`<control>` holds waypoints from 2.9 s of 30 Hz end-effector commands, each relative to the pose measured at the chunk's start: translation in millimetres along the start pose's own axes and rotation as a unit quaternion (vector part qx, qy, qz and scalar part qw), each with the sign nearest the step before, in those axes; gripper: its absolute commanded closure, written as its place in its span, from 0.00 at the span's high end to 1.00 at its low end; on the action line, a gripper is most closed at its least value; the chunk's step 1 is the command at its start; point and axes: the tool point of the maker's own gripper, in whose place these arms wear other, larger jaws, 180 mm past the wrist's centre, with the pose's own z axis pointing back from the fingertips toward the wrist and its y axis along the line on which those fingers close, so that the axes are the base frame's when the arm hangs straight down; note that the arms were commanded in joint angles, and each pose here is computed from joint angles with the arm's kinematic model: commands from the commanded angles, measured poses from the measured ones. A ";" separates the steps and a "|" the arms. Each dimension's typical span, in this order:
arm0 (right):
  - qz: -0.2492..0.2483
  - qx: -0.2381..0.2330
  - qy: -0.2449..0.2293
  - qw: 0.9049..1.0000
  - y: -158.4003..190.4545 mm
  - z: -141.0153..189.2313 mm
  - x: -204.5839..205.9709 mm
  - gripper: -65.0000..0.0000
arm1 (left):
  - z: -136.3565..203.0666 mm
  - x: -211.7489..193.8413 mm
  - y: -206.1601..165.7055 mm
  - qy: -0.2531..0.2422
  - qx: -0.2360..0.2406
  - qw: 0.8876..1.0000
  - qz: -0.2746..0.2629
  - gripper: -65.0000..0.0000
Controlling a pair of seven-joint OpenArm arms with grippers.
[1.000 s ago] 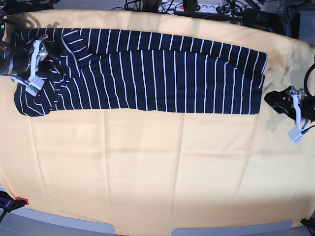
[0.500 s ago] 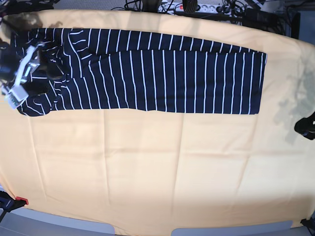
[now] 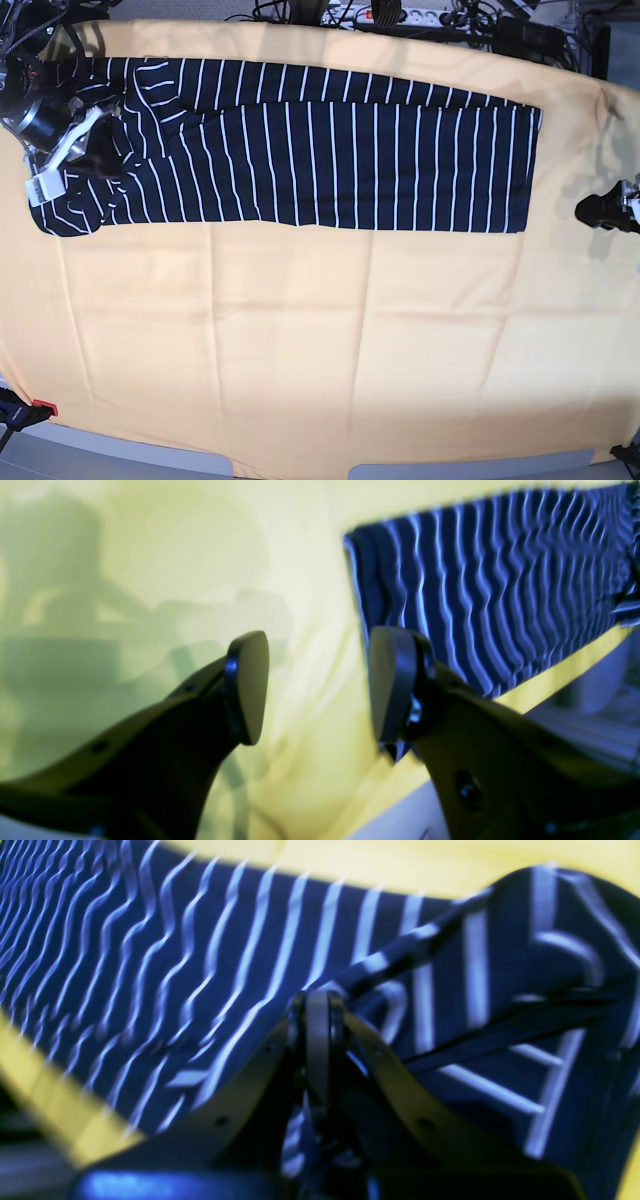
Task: Fold the T-shirt properly
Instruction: 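Grasp the strip's other end with the left gripper, then fold the held end with the left gripper toward the right gripper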
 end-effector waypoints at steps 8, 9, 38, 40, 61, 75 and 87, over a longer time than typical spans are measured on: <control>-0.020 -0.020 0.019 0.999 -22.1 -2.7 -17.6 0.00 | 7.9 -36.8 12.5 0.001 0.004 0.998 0.064 0.53; -0.020 -0.020 0.016 0.999 -22.0 -2.7 -16.8 0.00 | 5.4 -42.0 12.1 0.006 0.002 0.998 0.068 0.53; -0.021 -0.011 -0.007 1.000 -20.1 -4.4 -3.3 0.00 | -99.4 -98.4 -73.0 0.094 -0.135 0.985 0.050 0.53; -0.020 -0.012 -0.009 1.000 -20.5 -4.8 -1.2 0.00 | -99.2 -94.3 -78.2 0.092 -0.139 0.985 0.035 0.52; -0.027 0.022 -0.050 0.998 -7.0 -2.3 18.5 0.43 | -58.1 -71.4 -17.4 0.086 0.006 0.996 -0.029 0.00; -0.028 0.022 -0.050 0.998 -6.7 -2.4 18.4 0.43 | -16.8 -48.9 -30.6 0.106 -0.019 0.994 -0.036 0.00; -0.029 0.023 -0.050 0.998 -6.3 -2.8 18.1 0.43 | -45.9 -25.4 -143.0 0.083 -0.110 0.968 -0.212 0.00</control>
